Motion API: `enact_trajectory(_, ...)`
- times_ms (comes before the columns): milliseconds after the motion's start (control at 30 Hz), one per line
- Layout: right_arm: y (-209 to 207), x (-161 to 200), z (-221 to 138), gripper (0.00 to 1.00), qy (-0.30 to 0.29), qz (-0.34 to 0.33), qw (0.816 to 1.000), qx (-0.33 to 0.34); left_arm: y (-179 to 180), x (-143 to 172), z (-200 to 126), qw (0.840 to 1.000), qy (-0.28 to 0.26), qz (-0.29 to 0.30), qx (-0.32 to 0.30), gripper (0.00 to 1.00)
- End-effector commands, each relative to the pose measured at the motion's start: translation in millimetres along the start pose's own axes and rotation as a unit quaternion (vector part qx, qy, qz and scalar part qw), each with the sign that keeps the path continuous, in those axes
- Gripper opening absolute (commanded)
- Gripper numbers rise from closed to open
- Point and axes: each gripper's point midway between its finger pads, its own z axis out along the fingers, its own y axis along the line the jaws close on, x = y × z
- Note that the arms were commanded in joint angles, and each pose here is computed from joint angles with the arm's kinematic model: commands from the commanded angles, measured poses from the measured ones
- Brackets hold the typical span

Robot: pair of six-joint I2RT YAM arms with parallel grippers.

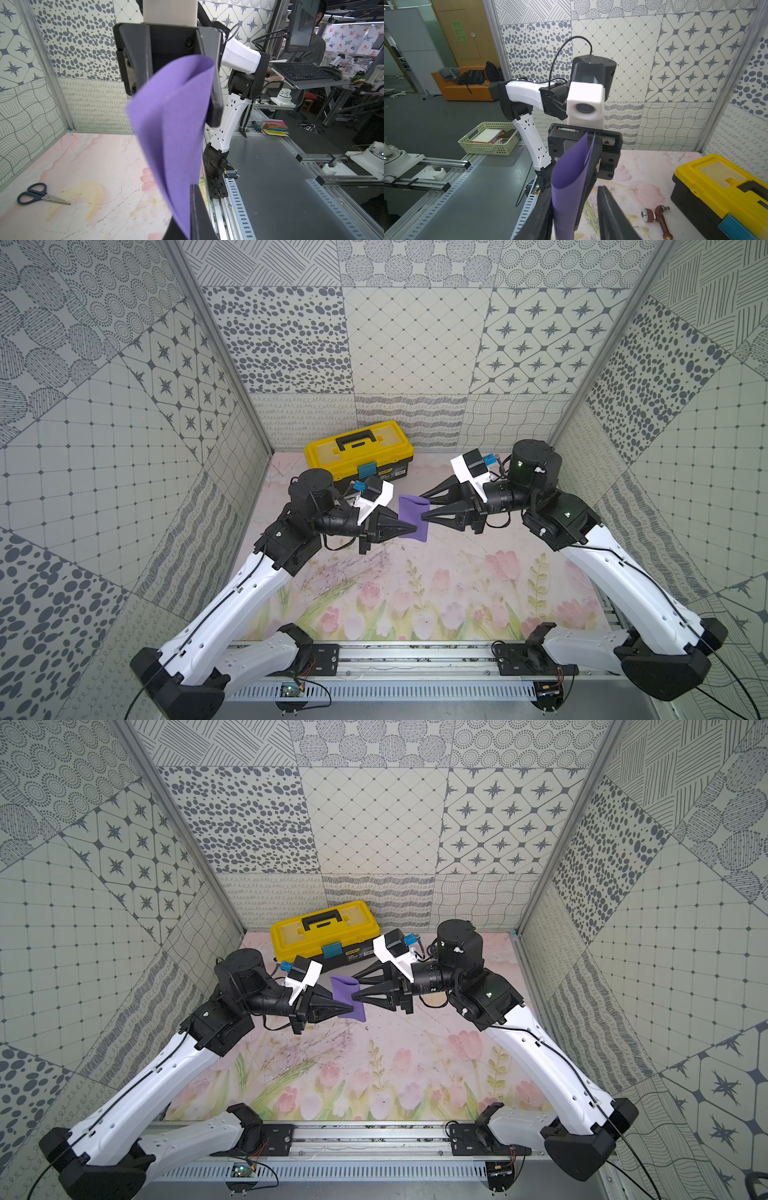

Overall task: Fold the square paper along the opposite sides
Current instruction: Smooth out the paper.

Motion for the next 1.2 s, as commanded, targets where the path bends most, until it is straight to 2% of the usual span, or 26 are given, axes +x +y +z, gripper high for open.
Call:
enact_trajectory(0, 12.2, -10.3, -5.0, 0.37, -0.015, -0.026, 0.999, -0.017, -11.2, -3.3, -0.9, 0.999, -0.002, 0.019, 0.031, 0.06)
enact_trajectory(667, -2.2, -7.5, -1.7, 0.20, -0.013, -0.014, 1.000, 0.012, -11.0, -2.7, 0.2, 0.999, -0.002, 0.011, 0.036, 0.08)
enact_trajectory(1167, -2.4, -6.8, -1.8, 0.13, -0.012, -0.015, 1.000, 0.015, -10.1, -2.6, -0.1, 0.999, -0.001, 0.012, 0.030, 0.09)
